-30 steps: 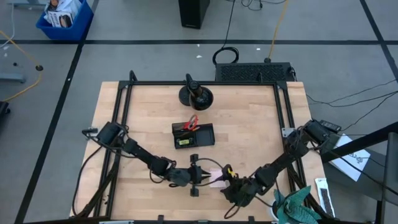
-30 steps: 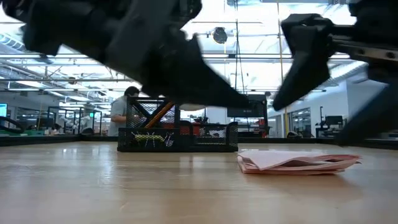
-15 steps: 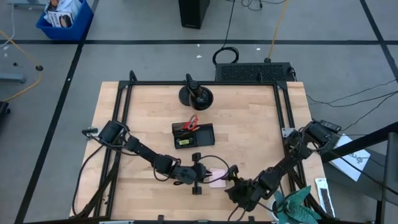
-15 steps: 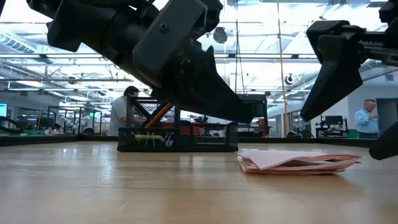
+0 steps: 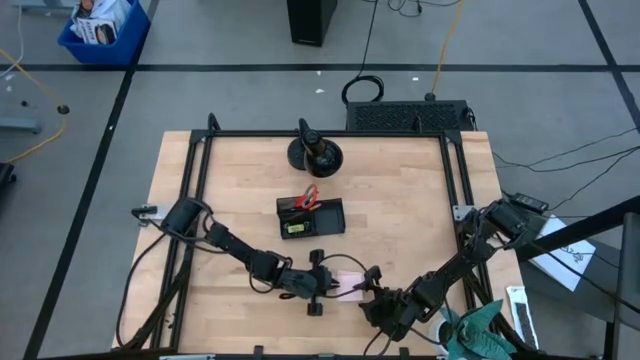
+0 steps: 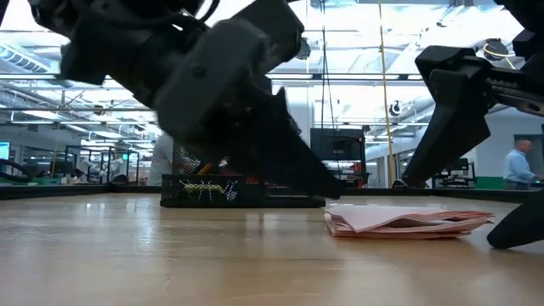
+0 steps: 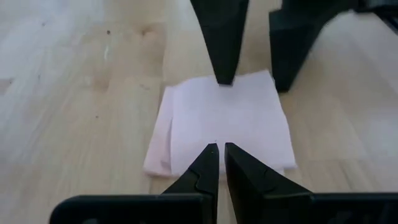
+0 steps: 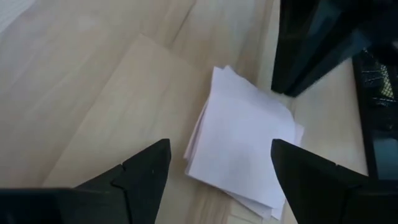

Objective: Pick and place office supplies into organizer
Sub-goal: Put the pink sticky notes into the black desk organizer

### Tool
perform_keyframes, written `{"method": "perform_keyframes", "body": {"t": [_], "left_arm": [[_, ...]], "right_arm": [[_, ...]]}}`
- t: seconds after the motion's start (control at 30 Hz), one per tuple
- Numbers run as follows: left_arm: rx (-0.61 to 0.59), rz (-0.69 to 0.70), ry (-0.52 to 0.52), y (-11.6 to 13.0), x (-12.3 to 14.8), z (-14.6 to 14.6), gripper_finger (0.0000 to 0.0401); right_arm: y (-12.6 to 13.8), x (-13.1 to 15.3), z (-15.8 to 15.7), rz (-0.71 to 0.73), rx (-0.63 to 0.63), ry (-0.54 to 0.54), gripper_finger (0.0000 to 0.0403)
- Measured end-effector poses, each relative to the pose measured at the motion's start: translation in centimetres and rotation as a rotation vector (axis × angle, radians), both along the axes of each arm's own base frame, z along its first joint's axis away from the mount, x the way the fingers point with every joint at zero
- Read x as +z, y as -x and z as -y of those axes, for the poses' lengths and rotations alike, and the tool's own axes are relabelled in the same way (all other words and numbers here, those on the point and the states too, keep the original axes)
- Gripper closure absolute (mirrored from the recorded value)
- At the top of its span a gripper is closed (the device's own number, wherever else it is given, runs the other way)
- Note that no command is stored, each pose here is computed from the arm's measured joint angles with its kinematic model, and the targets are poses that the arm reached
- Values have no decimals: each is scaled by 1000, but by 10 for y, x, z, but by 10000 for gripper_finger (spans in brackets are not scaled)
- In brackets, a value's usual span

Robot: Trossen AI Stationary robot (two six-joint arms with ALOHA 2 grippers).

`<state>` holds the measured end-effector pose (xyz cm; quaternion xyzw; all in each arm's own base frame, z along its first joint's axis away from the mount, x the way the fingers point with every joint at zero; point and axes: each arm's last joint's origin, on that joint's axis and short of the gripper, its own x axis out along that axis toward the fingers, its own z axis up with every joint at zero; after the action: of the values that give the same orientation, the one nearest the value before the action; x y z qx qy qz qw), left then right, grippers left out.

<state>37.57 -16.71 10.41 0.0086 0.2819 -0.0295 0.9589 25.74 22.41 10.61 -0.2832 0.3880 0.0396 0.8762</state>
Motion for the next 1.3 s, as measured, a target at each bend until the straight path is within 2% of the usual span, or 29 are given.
{"method": "perform_keyframes", "body": {"t": [0.33, 0.67, 0.9, 1.2, 1.3], "left_arm": [[-40, -5, 58, -10, -26, -4, 366], [-42, -18, 82, -12, -26, -5, 366], [-38, -21, 86, -12, -26, -5, 366], [-38, -23, 87, -11, -27, -5, 366], [-41, -10, 86, -12, -26, -5, 366]], "right_arm": [[-3, -1, 4, -7, 3, 27, 129], [7, -16, 18, -64, -4, 73, 141], [12, -22, 22, -106, 6, 54, 216], [13, -23, 22, -121, 25, 55, 377], [12, -23, 22, -118, 32, 70, 393]]}}
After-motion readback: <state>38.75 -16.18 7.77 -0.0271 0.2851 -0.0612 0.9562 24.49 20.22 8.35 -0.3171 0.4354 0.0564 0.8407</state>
